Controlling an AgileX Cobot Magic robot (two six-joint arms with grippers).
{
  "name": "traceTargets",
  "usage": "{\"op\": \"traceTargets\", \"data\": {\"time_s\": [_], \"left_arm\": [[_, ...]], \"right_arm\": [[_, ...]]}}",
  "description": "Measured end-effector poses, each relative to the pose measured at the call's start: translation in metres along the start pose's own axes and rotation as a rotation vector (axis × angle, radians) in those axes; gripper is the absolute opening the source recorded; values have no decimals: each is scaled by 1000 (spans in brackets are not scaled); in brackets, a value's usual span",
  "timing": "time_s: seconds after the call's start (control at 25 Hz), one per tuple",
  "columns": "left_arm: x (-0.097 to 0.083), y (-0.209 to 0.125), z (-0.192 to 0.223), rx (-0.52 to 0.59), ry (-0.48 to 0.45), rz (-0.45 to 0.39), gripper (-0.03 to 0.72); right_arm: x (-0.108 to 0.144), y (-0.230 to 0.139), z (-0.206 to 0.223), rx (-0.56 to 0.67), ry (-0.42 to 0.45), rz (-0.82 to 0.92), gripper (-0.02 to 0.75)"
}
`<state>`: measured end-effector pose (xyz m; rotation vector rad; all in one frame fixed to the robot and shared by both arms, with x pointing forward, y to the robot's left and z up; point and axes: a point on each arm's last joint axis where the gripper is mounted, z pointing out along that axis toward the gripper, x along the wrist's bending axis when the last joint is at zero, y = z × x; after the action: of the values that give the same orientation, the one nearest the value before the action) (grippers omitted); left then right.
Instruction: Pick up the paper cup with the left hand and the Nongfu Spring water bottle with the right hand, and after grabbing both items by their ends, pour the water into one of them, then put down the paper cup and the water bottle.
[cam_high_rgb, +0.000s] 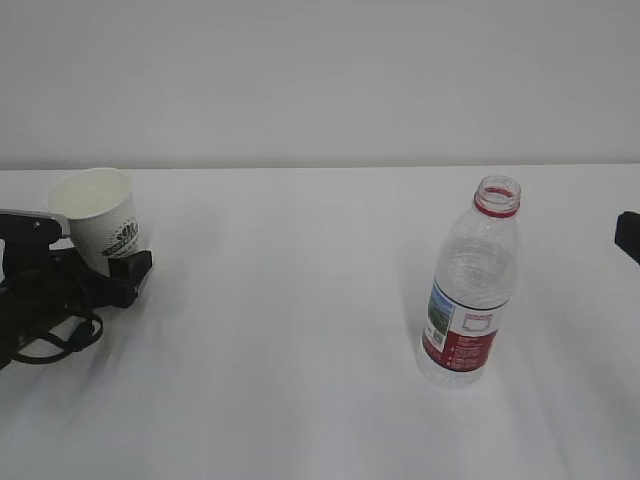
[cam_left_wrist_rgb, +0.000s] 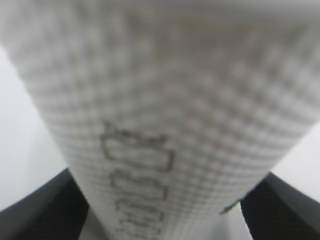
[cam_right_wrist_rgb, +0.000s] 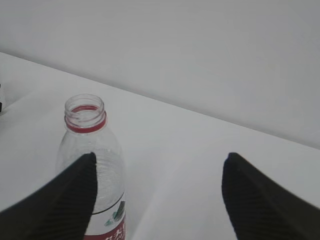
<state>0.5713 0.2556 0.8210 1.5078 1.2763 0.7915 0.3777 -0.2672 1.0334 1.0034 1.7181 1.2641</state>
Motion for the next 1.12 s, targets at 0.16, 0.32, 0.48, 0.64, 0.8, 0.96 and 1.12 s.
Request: {"op": "traceTargets", "data": {"time_s": [0.16,0.32,0.48,0.64,0.8,0.96,1.12], "left_arm": [[-1,0,0,2,-15,7,692],[-1,0,0,0,-11,5,692],[-1,4,0,-11,-10,7,692],[-1,7,-1,-18,-11,8,692],[-1,10,-1,-29,-6,7,692],[0,11,-1,-34,12,0,690],[2,15,2,-53,18,-1,685]], "right_arm": [[0,0,0,0,0,0,587],[0,0,0,0,0,-2,587],[0,0,0,0,0,-2,587],[0,0,0,0,0,-2,587],[0,0,0,0,0,-2,587],[0,0,0,0,0,-2,587],[0,0,0,0,0,-2,587]]}}
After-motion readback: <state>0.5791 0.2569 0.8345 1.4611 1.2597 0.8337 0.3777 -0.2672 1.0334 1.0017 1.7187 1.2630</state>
